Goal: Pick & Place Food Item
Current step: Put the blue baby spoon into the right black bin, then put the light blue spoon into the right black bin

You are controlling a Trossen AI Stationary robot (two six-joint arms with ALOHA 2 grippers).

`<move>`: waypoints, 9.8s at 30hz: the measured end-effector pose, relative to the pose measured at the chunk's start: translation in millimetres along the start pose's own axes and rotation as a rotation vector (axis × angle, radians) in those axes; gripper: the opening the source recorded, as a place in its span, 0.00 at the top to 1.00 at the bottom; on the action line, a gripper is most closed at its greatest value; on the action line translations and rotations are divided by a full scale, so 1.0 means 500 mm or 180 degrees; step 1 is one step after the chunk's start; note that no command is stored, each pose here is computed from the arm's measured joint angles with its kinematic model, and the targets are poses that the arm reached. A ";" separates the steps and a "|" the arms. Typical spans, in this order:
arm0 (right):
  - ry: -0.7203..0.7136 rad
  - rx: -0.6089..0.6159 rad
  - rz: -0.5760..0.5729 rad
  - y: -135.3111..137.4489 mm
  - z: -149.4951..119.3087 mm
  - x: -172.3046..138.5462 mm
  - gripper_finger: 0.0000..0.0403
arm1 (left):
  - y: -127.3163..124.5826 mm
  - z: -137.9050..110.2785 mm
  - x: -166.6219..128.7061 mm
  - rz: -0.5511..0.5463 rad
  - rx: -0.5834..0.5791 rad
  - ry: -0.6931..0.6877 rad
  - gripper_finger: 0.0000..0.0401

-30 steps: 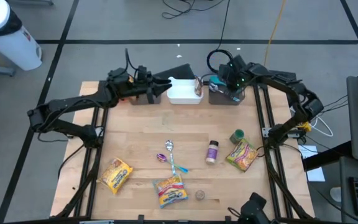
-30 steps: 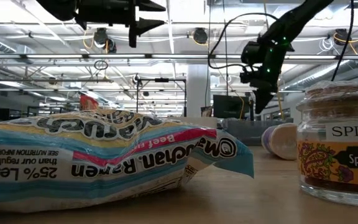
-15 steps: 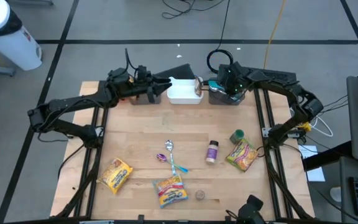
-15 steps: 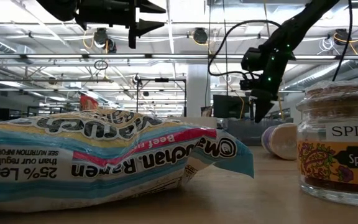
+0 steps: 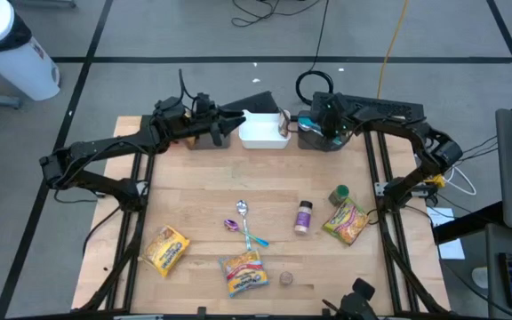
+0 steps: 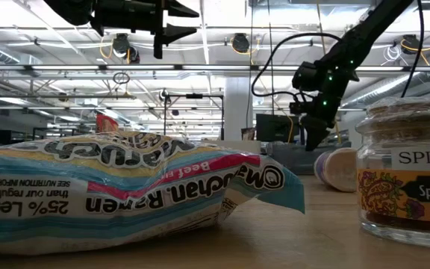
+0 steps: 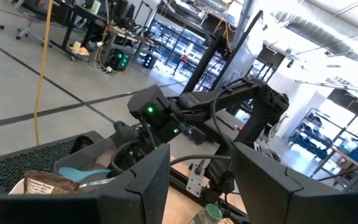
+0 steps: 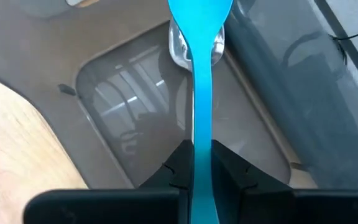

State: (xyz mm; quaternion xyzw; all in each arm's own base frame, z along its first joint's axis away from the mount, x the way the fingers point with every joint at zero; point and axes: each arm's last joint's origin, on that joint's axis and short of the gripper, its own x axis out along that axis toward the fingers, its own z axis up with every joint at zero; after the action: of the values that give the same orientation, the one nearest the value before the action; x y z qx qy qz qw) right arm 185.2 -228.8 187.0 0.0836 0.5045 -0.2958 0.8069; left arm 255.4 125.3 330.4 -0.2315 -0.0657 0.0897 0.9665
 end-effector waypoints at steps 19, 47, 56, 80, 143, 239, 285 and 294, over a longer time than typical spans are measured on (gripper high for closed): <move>0.0093 -0.0028 0.0051 0.017 -0.050 0.031 0.95 | 0.002 -0.002 0.000 0.0072 -0.0038 0.0014 0.56; -0.0026 -0.0004 0.0116 0.020 -0.052 0.036 0.88 | 0.003 -0.003 0.000 0.0083 -0.0114 0.0028 0.56; -0.0032 -0.0007 0.0095 0.019 -0.051 0.036 0.79 | 0.003 -0.003 0.000 0.0083 -0.0114 0.0028 0.56; -0.1684 0.1095 0.0832 0.028 0.031 -0.225 0.71 | -0.007 0.065 -0.119 -0.0226 -0.0261 0.0391 0.56; -0.3103 0.0543 0.3436 0.467 0.111 -0.322 0.58 | -0.141 -0.237 -0.226 0.0012 -0.1194 0.0854 0.56; -0.2286 0.1269 0.2946 0.474 -0.148 -0.314 0.47 | 0.048 -0.466 0.030 0.0834 -0.1535 0.3398 0.91; -0.2796 -0.0031 0.0247 0.477 0.059 -0.409 0.47 | -0.226 -0.049 0.107 0.1760 -0.0057 0.0506 0.99; -0.2714 0.0008 0.0102 0.489 0.069 -0.389 0.47 | -0.250 -0.018 0.133 0.1694 0.0206 0.0451 1.00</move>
State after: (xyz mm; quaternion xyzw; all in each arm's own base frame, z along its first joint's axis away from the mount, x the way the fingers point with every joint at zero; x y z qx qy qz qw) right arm 287.3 30.8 331.2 -0.0373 0.1239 -0.2919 0.9476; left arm 339.5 25.1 385.4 -0.2153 0.0680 0.3260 0.9180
